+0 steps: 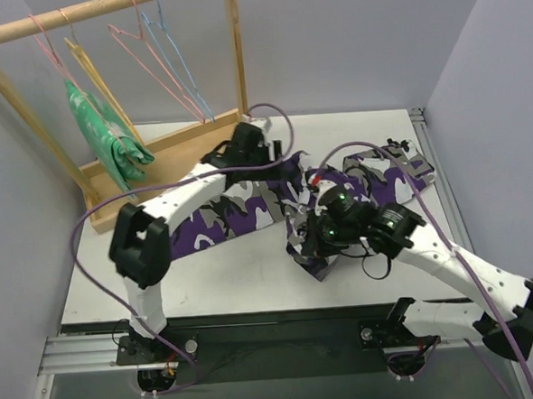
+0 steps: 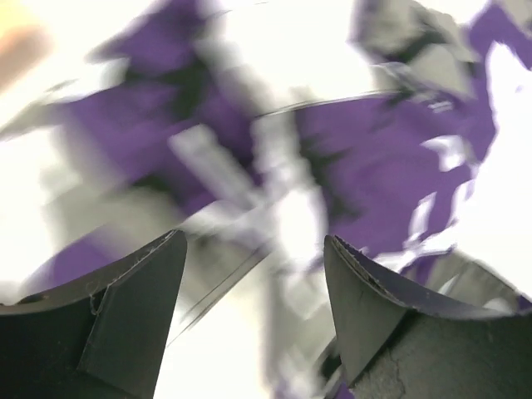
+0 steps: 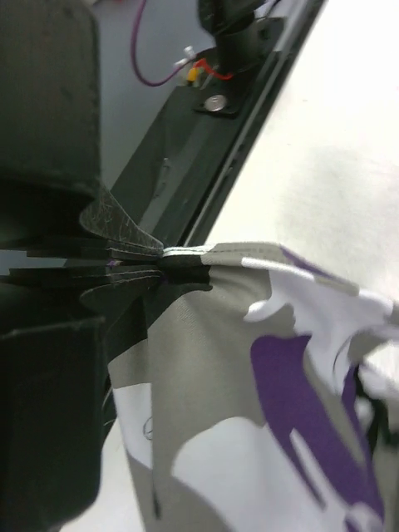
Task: Place the trousers on the hanger
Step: Flatten out the trousers at the center of the board.
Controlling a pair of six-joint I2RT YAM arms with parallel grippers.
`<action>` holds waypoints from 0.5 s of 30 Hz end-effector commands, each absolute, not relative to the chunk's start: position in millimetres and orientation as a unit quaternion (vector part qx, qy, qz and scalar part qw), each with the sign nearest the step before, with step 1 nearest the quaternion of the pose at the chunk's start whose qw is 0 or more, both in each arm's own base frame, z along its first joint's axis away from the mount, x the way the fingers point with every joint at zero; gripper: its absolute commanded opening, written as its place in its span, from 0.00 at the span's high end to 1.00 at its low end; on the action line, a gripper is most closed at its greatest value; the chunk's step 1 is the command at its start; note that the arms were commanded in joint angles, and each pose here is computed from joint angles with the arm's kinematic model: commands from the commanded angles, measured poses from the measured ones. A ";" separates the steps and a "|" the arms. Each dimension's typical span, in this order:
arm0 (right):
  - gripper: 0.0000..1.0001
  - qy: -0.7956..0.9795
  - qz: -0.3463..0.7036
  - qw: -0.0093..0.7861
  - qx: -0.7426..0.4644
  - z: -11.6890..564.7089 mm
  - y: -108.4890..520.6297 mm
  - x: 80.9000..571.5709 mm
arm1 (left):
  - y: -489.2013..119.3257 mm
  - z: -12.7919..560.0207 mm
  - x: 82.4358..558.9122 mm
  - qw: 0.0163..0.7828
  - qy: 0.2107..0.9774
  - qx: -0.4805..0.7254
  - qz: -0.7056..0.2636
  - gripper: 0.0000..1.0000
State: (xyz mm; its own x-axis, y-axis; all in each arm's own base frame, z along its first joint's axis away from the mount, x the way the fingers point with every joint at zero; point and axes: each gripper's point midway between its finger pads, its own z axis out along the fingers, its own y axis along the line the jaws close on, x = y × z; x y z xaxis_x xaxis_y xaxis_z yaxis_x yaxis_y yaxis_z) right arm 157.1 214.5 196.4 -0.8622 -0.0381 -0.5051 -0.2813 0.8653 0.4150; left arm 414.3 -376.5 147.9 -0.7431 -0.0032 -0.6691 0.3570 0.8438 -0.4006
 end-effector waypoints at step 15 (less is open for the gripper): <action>1.00 0.817 0.335 0.150 -0.445 213.0 410.7 105.3 | -60.3 263.9 303.1 0.470 0.873 -0.090 -0.100 0.14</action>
